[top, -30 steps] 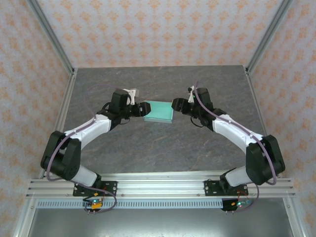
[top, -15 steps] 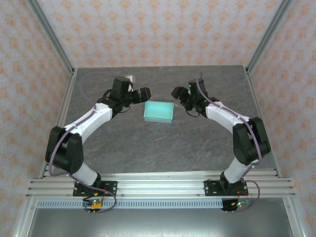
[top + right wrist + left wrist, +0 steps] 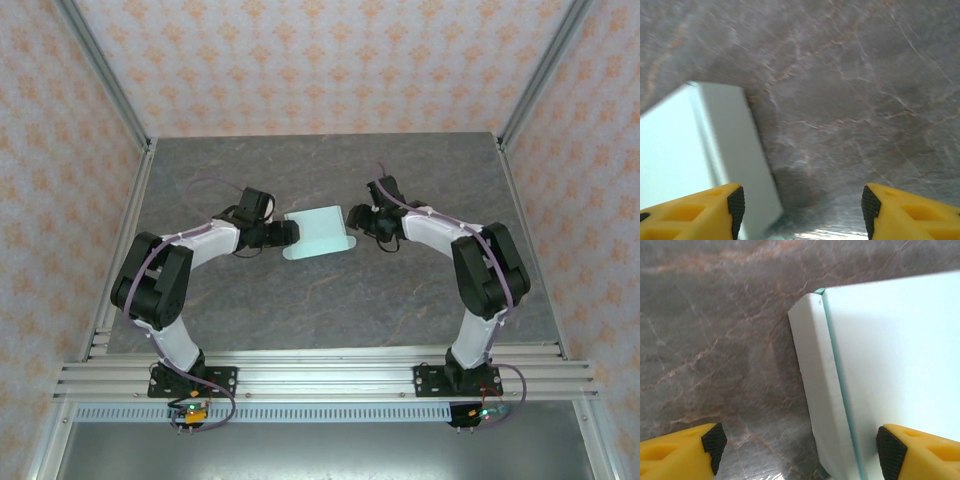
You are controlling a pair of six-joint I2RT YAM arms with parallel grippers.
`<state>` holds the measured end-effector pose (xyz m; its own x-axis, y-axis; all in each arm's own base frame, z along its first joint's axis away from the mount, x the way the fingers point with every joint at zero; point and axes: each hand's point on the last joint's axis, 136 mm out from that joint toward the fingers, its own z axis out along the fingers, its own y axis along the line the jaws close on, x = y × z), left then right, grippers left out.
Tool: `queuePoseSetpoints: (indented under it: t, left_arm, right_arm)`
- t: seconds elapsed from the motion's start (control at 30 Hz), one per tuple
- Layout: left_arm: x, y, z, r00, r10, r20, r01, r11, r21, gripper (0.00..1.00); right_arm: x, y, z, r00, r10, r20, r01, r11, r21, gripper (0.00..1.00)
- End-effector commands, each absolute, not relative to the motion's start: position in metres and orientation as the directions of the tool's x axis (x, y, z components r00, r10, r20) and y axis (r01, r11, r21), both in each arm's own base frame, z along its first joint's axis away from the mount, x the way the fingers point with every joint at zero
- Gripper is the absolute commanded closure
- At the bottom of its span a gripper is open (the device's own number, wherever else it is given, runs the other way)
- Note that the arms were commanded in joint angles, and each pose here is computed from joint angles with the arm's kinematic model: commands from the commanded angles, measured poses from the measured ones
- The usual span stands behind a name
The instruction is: Fold the paper box
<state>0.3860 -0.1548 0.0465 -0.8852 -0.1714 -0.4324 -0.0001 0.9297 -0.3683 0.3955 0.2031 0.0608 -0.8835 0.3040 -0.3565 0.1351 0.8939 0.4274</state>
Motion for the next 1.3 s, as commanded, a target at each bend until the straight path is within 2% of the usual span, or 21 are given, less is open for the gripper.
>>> queuePoseSetpoints:
  t: [0.0, 0.1, 0.13, 0.2, 0.27, 0.5, 0.67, 0.73, 0.9, 1.07, 1.27]
  left_arm:
    - [0.381, -0.150, 0.048, -0.888, -0.131, -0.442, 0.026, 0.943, -0.331, 0.18]
    - [0.382, -0.151, 0.043, -0.888, -0.131, -0.440, 0.026, 0.942, -0.333, 0.18]
    - [0.383, -0.151, 0.041, -0.890, -0.128, -0.438, 0.028, 0.943, -0.330, 0.22]
    - [0.384, -0.155, 0.036, -0.897, -0.109, -0.429, 0.046, 0.942, -0.334, 0.41]
    - [0.385, -0.157, 0.031, -0.902, -0.103, -0.419, 0.050, 0.940, -0.337, 0.47]
    - [0.390, -0.183, 0.029, -0.917, -0.081, -0.391, 0.116, 0.883, -0.455, 0.57]
    - [0.391, -0.191, 0.017, -0.933, -0.115, -0.340, 0.101, 0.824, -0.557, 0.65]
    - [0.389, -0.189, 0.004, -0.944, -0.114, -0.309, 0.092, 0.810, -0.580, 0.73]
    - [0.383, -0.193, -0.005, -0.953, -0.052, -0.299, 0.144, 0.790, -0.596, 0.73]
    - [0.392, -0.187, -0.011, -0.959, -0.141, -0.246, 0.077, 0.707, -0.703, 0.74]
    - [0.396, -0.178, -0.011, -0.956, -0.174, -0.237, 0.057, 0.681, -0.730, 0.76]
  right_arm:
    - [0.395, 0.192, 0.064, -0.879, 0.259, -0.400, 0.109, 0.927, 0.360, 0.35]
    - [0.401, 0.197, 0.087, -0.861, 0.215, -0.461, 0.030, 0.926, 0.375, 0.34]
    - [0.404, 0.196, 0.097, -0.844, 0.203, -0.496, 0.005, 0.929, 0.370, 0.34]
    - [0.407, 0.190, 0.112, -0.806, 0.197, -0.558, -0.024, 0.931, 0.365, 0.33]
    - [0.410, 0.185, 0.119, -0.788, 0.208, -0.580, -0.041, 0.921, 0.387, 0.33]
    - [0.409, 0.234, 0.102, -0.897, 0.216, -0.385, -0.108, 0.738, 0.666, 0.40]
    - [0.411, 0.230, 0.079, -0.913, 0.284, -0.292, -0.019, 0.687, 0.726, 0.36]
    - [0.411, 0.223, 0.073, -0.915, 0.316, -0.252, 0.020, 0.659, 0.752, 0.33]
    - [0.407, 0.214, 0.068, -0.927, 0.327, -0.182, 0.058, 0.606, 0.793, 0.29]
    - [0.413, 0.213, 0.068, -0.927, 0.367, -0.078, 0.126, 0.500, 0.857, 0.27]
    - [0.416, 0.216, 0.070, -0.929, 0.365, -0.061, 0.133, 0.483, 0.865, 0.27]
